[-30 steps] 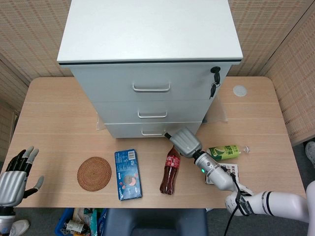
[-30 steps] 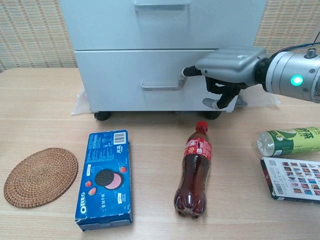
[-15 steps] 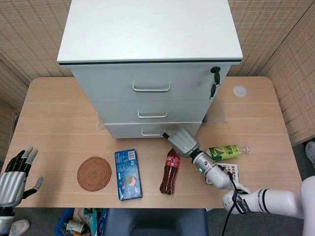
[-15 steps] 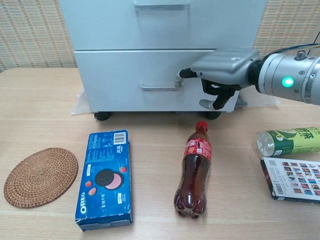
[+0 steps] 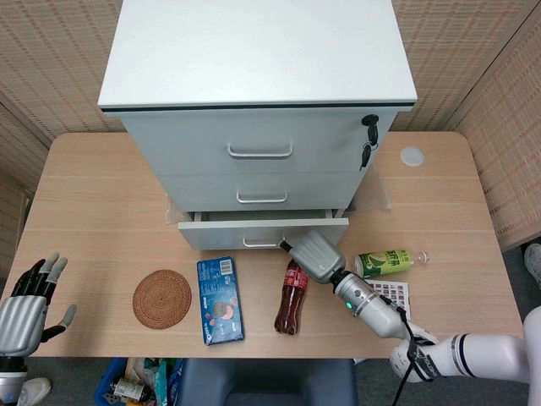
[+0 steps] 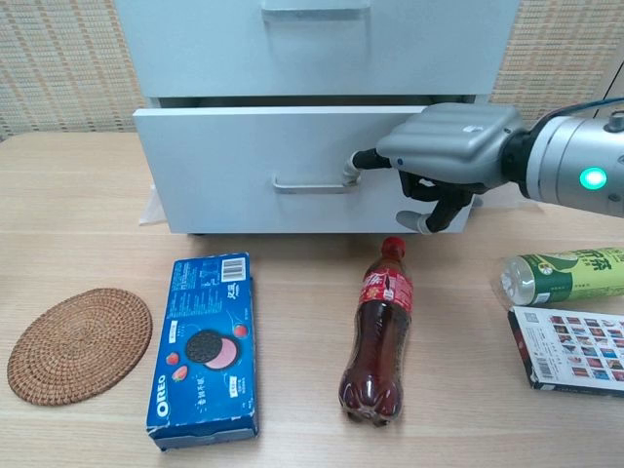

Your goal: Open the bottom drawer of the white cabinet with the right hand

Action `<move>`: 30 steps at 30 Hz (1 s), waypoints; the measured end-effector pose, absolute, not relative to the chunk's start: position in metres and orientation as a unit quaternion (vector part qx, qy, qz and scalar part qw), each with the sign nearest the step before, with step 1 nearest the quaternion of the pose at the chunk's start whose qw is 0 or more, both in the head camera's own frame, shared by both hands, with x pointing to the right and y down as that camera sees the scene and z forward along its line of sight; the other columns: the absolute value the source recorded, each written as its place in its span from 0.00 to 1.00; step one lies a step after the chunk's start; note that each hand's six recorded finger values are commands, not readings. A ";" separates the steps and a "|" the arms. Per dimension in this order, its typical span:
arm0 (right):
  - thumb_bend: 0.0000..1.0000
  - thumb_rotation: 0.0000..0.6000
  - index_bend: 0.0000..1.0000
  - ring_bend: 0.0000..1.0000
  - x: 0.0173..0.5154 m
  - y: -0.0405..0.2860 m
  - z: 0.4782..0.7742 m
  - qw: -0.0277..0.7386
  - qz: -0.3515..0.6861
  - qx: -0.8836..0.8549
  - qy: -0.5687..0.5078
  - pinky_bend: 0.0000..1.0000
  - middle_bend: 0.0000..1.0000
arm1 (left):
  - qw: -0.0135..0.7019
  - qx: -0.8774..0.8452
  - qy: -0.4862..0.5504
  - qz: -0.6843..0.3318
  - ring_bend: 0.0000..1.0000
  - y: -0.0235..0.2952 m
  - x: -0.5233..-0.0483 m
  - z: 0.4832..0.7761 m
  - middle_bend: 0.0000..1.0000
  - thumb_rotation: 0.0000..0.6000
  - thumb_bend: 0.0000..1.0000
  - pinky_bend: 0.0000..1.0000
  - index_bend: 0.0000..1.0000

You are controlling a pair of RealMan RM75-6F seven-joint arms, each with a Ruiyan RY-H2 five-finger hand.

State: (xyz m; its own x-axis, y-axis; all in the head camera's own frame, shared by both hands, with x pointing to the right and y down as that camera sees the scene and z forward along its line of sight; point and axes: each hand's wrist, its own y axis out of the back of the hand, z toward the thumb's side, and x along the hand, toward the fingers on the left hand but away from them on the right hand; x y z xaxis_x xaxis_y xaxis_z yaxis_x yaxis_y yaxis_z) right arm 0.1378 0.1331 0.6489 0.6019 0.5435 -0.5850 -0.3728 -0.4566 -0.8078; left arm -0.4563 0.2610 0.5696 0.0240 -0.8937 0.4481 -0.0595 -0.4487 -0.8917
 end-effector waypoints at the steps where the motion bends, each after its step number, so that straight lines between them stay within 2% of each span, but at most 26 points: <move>1: 0.41 1.00 0.17 0.95 0.138 0.135 0.648 0.519 0.441 -0.730 -0.057 0.93 0.92 | 0.357 -0.620 0.385 -0.583 0.02 0.261 -0.456 0.570 0.00 1.00 0.34 0.12 0.02; 30: 0.41 1.00 0.17 0.95 0.139 0.191 0.614 0.537 0.400 -0.743 -0.013 0.93 0.93 | 0.355 -0.620 0.384 -0.586 0.02 0.264 -0.458 0.571 0.00 1.00 0.34 0.12 0.02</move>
State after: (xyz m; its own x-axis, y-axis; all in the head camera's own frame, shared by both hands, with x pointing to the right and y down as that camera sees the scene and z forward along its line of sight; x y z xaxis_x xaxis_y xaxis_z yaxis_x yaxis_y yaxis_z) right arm 0.1385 0.1913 0.6142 0.6802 0.4483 -0.5800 -0.4100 -0.4232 -0.8079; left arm -0.4585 0.2644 0.5711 0.0190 -0.8913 0.4530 -0.0608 -0.4532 -0.8893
